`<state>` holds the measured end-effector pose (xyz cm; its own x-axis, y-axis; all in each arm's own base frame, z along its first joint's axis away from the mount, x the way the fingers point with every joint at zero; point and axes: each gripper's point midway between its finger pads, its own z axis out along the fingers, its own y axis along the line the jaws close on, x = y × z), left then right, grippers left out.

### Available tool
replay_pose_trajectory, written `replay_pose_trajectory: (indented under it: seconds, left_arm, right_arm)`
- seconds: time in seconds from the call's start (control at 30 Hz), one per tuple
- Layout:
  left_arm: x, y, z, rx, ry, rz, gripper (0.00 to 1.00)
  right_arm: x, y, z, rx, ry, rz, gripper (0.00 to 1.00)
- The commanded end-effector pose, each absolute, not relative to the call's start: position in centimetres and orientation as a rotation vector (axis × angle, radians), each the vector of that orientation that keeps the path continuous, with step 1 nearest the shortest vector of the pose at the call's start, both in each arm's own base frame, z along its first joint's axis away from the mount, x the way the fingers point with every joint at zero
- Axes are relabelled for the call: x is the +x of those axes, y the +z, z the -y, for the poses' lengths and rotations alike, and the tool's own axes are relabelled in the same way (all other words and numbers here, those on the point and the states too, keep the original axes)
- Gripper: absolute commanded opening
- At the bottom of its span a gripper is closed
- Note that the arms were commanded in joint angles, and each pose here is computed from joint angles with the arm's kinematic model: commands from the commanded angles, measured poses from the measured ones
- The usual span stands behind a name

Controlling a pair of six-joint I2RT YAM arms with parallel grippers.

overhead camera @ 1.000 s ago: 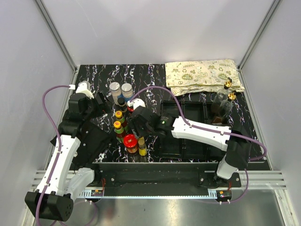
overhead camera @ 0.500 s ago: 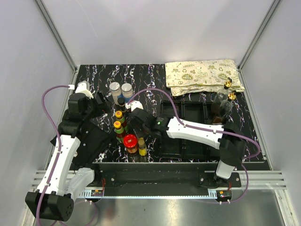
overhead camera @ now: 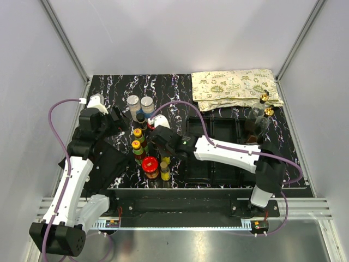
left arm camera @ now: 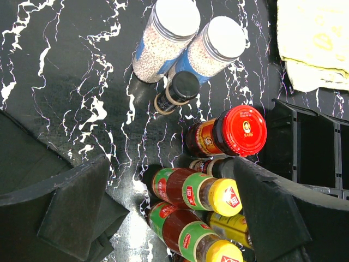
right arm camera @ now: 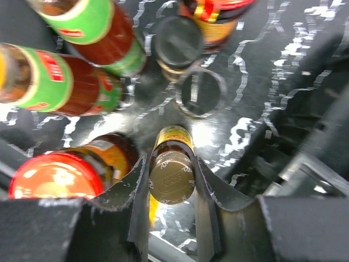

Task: Organize the condiment bottles
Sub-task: Pick up the bottle from the center of the board, then place the bottle in the storage box.

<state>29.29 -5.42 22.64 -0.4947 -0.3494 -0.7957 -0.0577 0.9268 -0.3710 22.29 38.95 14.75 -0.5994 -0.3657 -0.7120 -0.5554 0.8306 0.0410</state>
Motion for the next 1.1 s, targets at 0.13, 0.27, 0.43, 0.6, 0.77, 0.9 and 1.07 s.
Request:
replay_pose_trajectory:
  seconds: [0.13, 0.27, 0.43, 0.6, 0.77, 0.9, 1.07]
  left_arm:
    - [29.6, 23.7, 5.5, -0.258, -0.375, -2.028, 0.99]
    - [29.6, 23.7, 5.5, -0.26, -0.374, -2.027, 0.99]
    - [29.6, 23.7, 5.5, -0.259, -0.378, -2.026, 0.99]
    - [29.6, 23.8, 5.6, -0.258, -0.38, -2.025, 0.99]
    - [29.7, 23.8, 5.5, -0.259, -0.38, -2.028, 0.99]
    - [29.7, 23.7, 5.6, -0.257, -0.38, -2.03, 0.99]
    - [29.8, 23.7, 5.5, -0.258, -0.379, -2.031, 0.99]
  right_arm:
    - [24.6, 26.2, -35.5, -0.479, 0.301, -2.026, 0.0]
    - [25.2, 29.2, -32.1, -0.377, 0.233, -1.963, 0.0]
    - [26.3, 30.9, -26.3, -0.23, 0.12, -1.944, 0.0]
    - [27.7, 31.3, -19.5, -0.031, 0.065, -1.959, 0.0]
    - [29.0, 31.0, -13.8, 0.111, -0.075, -1.958, 0.0]
    - [30.1, 30.0, -11.7, 0.169, -0.154, -1.975, 0.0]
    - [32.1, 27.4, -11.7, 0.177, -0.203, -2.025, 0.0]
